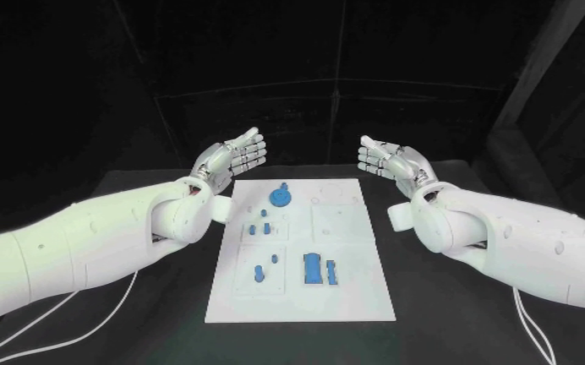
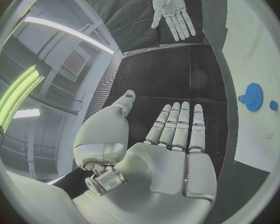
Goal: Assemble the parts on the task board
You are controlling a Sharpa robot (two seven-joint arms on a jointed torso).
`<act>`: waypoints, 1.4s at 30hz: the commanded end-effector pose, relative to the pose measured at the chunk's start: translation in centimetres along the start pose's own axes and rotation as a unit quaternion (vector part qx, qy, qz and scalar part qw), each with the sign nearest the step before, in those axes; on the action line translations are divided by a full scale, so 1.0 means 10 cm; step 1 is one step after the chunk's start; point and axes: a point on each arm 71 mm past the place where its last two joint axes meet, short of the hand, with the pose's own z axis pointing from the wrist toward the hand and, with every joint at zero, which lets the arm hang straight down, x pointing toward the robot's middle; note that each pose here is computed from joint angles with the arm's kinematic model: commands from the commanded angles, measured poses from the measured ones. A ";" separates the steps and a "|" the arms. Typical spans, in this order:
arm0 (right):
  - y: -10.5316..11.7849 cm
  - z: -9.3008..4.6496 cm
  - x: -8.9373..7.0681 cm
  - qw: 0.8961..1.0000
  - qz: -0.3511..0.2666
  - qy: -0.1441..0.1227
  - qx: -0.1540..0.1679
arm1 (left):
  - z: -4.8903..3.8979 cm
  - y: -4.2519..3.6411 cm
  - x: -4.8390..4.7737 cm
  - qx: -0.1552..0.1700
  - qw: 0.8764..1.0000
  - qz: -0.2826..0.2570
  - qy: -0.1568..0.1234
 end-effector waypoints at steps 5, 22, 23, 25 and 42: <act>0.07 -0.17 0.19 0.995 0.043 -0.088 -0.019 | -0.148 0.008 0.221 0.024 0.995 0.042 -0.085; 0.09 -0.22 0.26 0.994 0.051 -0.099 -0.018 | -0.302 -0.010 0.438 0.036 0.989 0.056 -0.131; 0.09 -0.22 0.26 0.994 0.051 -0.099 -0.018 | -0.302 -0.010 0.438 0.036 0.989 0.056 -0.131; 0.09 -0.22 0.26 0.994 0.051 -0.099 -0.018 | -0.302 -0.010 0.438 0.036 0.989 0.056 -0.131; 0.09 -0.22 0.26 0.994 0.051 -0.099 -0.018 | -0.302 -0.010 0.438 0.036 0.989 0.056 -0.131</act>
